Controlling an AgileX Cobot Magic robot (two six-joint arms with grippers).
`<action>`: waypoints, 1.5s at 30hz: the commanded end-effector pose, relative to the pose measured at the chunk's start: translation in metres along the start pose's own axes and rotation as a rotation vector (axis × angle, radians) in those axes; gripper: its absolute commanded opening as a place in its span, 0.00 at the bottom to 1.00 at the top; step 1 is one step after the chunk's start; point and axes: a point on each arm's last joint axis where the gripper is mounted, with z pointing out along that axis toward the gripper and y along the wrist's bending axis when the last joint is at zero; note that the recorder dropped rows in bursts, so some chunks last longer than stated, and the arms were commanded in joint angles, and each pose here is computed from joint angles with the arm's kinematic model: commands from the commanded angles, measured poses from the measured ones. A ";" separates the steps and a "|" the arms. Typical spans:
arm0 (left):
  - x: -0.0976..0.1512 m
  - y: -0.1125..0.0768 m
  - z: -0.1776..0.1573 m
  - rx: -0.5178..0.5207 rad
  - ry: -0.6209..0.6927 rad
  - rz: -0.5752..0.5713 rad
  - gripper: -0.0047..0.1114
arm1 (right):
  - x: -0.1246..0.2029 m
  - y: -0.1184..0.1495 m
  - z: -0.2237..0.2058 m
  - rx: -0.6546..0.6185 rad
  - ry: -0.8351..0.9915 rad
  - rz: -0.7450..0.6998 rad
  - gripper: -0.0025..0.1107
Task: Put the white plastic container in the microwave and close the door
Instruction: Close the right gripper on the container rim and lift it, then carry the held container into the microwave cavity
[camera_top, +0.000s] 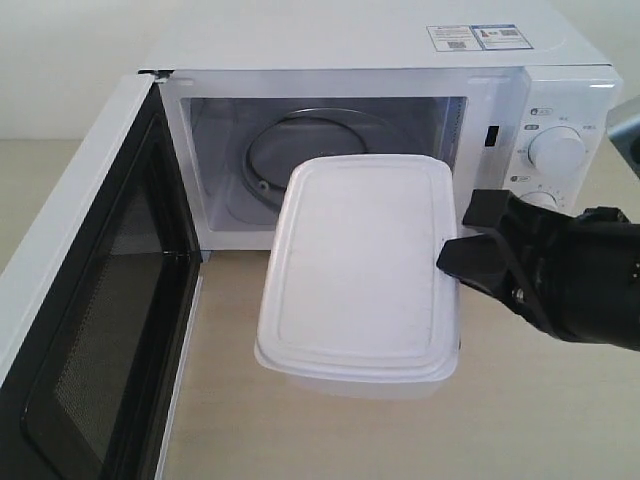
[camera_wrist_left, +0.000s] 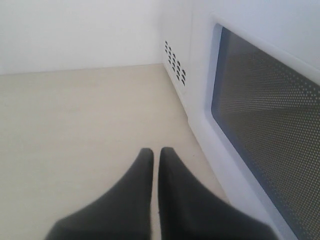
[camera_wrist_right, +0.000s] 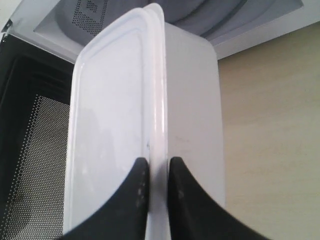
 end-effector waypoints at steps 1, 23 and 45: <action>0.001 0.000 0.000 -0.002 0.006 0.001 0.08 | -0.002 -0.002 -0.002 0.024 -0.025 0.025 0.02; 0.001 0.000 0.000 -0.002 0.006 0.001 0.08 | 0.029 0.009 0.006 0.012 -0.165 0.148 0.02; 0.001 0.000 0.000 -0.002 0.006 0.001 0.08 | 0.056 -0.009 0.045 -0.024 -0.301 0.356 0.02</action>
